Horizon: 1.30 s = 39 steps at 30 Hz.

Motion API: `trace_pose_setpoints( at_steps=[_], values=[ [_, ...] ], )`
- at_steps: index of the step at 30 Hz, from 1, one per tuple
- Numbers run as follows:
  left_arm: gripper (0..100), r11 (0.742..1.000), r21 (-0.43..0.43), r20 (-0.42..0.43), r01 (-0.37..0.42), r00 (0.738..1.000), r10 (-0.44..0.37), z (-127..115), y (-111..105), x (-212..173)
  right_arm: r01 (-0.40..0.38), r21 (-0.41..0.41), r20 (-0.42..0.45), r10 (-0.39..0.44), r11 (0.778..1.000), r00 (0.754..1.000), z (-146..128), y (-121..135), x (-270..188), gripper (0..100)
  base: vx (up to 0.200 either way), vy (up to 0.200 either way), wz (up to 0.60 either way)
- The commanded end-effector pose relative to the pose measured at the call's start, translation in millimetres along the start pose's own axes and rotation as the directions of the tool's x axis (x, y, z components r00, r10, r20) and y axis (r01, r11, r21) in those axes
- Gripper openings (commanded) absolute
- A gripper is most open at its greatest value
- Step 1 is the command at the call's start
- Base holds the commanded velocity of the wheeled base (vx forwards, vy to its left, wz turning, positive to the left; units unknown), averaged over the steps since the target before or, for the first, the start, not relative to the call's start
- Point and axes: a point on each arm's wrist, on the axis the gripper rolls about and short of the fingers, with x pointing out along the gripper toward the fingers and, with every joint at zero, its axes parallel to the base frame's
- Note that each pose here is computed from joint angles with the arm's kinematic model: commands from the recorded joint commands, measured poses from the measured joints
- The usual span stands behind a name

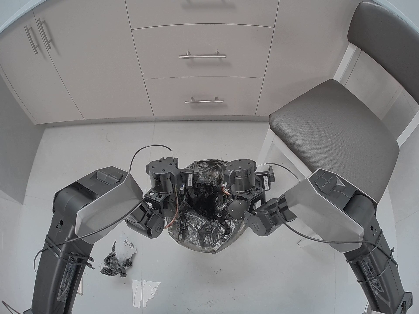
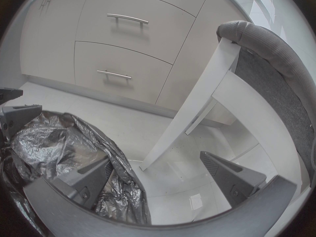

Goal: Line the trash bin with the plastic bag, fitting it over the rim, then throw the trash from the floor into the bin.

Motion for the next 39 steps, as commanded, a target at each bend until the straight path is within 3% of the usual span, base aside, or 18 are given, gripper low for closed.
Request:
trace_pose_setpoints(
  at_steps=[1,17,28,33,38,39],
  values=[
    [100,1.0,-0.002,-0.005,-0.023,1.0,0.023,-4,8,12,0.016,-0.001,-0.006,-0.016,1.0,1.0,-5,-2,9,100,0.0,0.0,0.0],
    [100,0.999,0.01,-0.05,-0.049,0.998,0.049,-29,17,24,0.039,-0.01,-0.017,-0.039,0.999,0.999,-14,-6,21,100,0.0,0.0,0.0],
    [100,0.999,-0.009,-0.054,-0.054,0.997,0.053,-30,19,24,0.061,-0.015,-0.03,-0.062,0.998,0.998,-23,-10,33,100,0.0,0.0,0.0],
    [100,0.998,-0.035,-0.048,-0.049,0.998,0.048,-21,18,20,0.074,-0.017,-0.037,-0.074,0.997,0.997,-25,-15,39,100,0.0,0.0,0.0],
    [100,0.995,-0.096,-0.016,-0.024,1.0,0.023,12,11,5,0.075,-0.018,-0.037,-0.076,0.997,0.996,-24,-16,39,100,0.0,0.0,0.0],
    [100,0.993,-0.12,-0.008,-0.004,1.0,0.003,30,7,-8,0.075,-0.018,-0.035,-0.076,0.997,0.996,-22,-17,38,100,0.0,0.0,0.0]
  ],
)
